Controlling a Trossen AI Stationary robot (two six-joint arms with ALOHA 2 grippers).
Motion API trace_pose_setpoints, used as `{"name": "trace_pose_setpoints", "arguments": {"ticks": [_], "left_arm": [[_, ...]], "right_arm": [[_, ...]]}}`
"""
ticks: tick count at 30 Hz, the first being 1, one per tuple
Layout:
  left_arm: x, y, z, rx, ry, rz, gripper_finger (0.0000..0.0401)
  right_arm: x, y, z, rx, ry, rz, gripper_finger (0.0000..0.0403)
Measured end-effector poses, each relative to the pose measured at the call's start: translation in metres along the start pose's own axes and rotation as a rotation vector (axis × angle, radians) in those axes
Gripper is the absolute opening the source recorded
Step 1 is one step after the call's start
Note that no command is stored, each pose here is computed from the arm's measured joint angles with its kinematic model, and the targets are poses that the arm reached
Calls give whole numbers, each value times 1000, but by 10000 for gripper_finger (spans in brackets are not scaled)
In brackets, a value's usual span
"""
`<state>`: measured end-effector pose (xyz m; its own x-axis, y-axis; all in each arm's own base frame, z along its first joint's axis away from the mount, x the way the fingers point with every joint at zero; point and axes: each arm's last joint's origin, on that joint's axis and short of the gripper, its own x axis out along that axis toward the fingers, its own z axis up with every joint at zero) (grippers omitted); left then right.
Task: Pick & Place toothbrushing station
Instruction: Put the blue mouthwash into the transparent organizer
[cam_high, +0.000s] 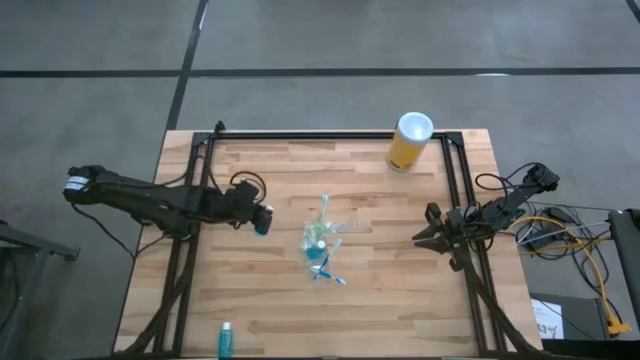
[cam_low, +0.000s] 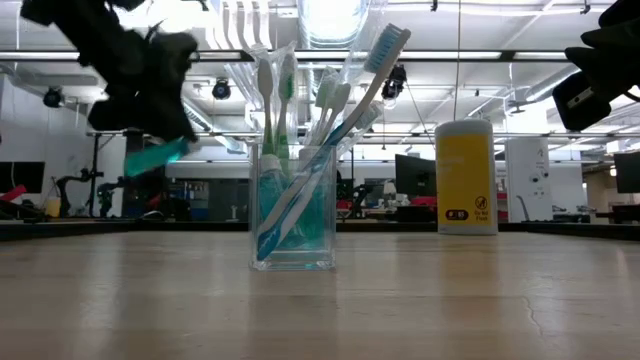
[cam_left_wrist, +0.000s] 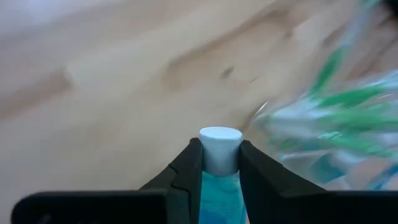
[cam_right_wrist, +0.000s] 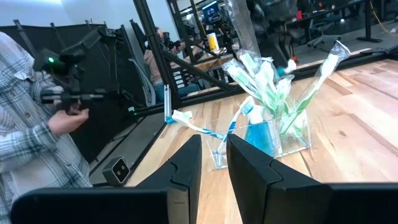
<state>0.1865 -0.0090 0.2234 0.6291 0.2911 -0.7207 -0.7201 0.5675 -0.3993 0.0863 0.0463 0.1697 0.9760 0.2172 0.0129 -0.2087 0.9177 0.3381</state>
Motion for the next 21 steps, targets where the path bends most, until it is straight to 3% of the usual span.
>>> {"name": "trace_pose_setpoints", "arguments": {"ticks": [9,21], "left_arm": [[-33,-41,11,188,-278,-105,85],[-70,-71,-25,331,-504,-245,85]], "right_arm": [[0,0,0,0,0,0,75],[0,0,0,0,0,0,75]]}}
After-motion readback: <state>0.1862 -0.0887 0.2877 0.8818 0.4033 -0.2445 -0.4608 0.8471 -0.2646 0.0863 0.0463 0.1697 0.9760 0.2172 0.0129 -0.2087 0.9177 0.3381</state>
